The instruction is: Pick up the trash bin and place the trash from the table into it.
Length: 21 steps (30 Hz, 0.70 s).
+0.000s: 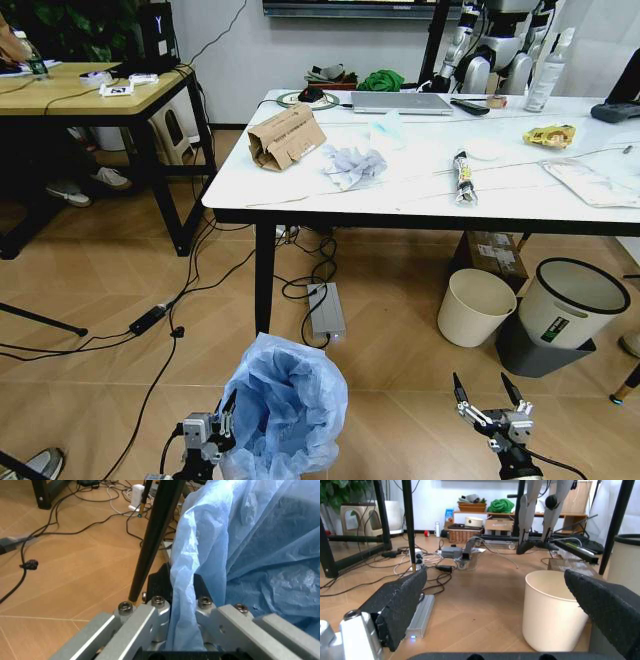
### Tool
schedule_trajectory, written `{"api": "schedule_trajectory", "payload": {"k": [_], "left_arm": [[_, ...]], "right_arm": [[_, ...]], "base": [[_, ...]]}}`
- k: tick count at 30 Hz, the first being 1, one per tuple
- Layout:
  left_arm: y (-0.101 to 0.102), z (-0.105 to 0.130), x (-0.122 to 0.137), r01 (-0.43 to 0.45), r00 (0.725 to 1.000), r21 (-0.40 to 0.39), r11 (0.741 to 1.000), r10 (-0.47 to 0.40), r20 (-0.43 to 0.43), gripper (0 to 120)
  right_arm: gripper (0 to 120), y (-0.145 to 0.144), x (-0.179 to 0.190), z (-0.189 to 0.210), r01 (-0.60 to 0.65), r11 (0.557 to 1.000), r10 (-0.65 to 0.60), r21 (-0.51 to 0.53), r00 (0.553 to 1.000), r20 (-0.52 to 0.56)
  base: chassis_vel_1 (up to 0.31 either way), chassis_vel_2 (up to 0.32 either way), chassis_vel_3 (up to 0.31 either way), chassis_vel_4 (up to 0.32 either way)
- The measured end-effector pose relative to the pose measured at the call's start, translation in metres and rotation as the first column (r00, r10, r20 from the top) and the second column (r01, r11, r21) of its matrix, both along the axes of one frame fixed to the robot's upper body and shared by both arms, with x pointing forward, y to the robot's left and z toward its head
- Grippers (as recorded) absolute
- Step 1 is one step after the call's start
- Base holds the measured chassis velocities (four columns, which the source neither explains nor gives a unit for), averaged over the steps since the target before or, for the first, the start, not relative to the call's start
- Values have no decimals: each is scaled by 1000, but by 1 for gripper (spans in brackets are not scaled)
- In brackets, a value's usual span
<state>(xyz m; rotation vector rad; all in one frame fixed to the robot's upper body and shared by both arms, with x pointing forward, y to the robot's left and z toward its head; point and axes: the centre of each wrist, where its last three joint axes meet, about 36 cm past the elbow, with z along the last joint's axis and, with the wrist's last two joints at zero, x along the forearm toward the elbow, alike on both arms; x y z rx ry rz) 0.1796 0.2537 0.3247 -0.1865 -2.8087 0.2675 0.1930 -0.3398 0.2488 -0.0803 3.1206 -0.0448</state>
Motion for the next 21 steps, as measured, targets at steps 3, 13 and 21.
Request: {"api": "schedule_trajectory", "payload": {"k": [3,13,21], "left_arm": [[1,1,-1,5,1000,7,1000,-5,0,0],[-1,2,-5,30,1000,17,999,-30,-1,0],[-2,3,-7,40,999,20,999,-40,2,0]], "right_arm": [[100,0,-1,0,0,1000,0,-3,1000,-2],[100,-2,-3,7,3,1000,-3,-19,1000,17],[100,-1,-8,6,14,1000,-13,-20,1000,20]], "base": [[0,0,0,0],[0,0,0,0],[0,0,0,0]]}}
